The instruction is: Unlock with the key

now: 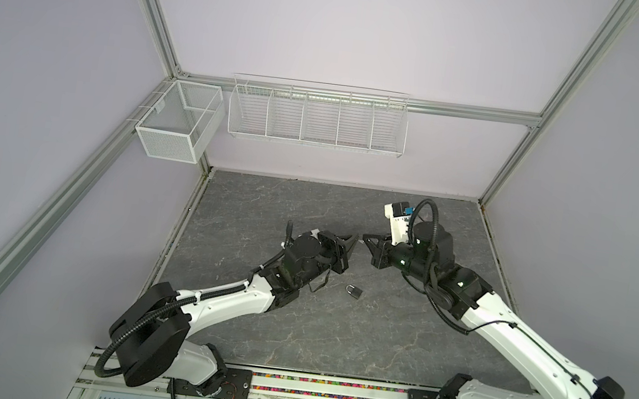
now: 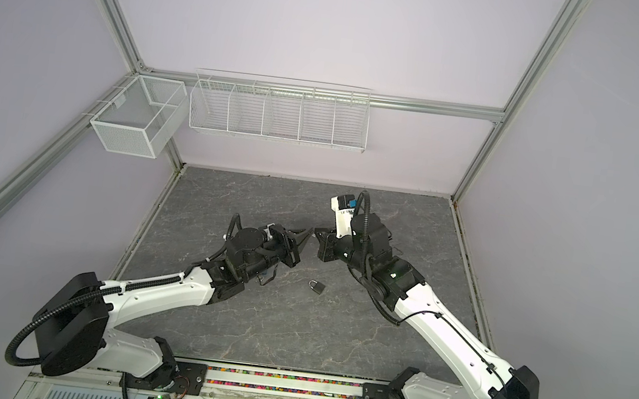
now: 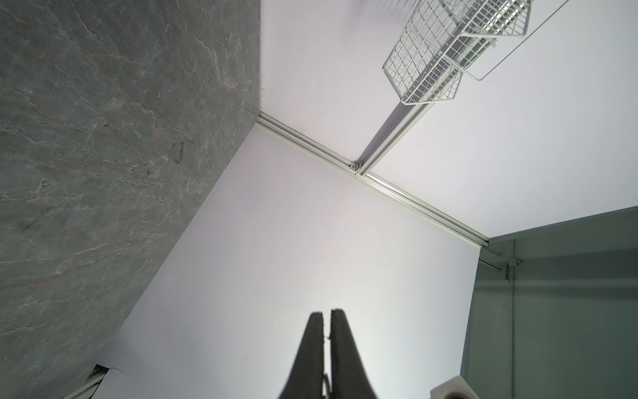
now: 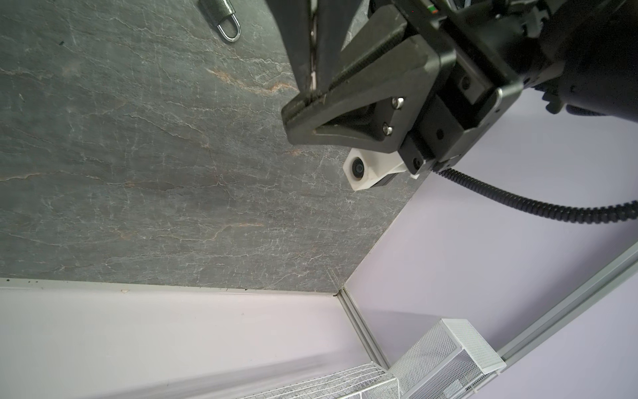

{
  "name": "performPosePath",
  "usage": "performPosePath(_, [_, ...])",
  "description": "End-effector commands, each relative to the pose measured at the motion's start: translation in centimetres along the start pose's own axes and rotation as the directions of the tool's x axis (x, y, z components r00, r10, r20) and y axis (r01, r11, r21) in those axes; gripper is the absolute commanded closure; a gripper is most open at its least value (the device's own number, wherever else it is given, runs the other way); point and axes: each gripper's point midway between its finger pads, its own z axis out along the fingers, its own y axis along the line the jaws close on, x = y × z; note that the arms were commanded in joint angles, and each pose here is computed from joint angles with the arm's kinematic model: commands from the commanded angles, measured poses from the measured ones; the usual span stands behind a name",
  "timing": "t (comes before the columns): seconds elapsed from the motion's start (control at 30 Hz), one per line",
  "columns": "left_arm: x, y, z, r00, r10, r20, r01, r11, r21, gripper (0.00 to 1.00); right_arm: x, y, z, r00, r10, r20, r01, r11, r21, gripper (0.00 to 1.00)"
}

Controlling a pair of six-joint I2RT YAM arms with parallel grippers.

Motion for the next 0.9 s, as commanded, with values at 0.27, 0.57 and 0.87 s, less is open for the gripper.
performPosePath(0.27, [1.3, -2.9, -0.3, 0.999, 0.035, -0.024, -0.034, 0.998, 0.051, 0.97, -0.2, 0.7, -0.3, 0.998, -0.06, -0.011, 0.06, 0.998, -0.015, 0.93])
performPosePath(0.57, [0.5, -4.0, -0.6, 0.993, 0.113, 0.01, -0.114, 0.991, 0.067, 1.0, -0.4, 0.9, -1.3, 0.999, -0.045, -0.011, 0.045, 0.999, -0.022, 0.88])
performPosePath(0.87, [0.8, -10.7, -0.7, 0.857, 0.511, 0.061, -0.512, 0.836, 0.198, 1.0, -1.4, 2.8, -5.1, 0.997, 0.08, -0.006, -0.08, 0.978, -0.195, 0.46])
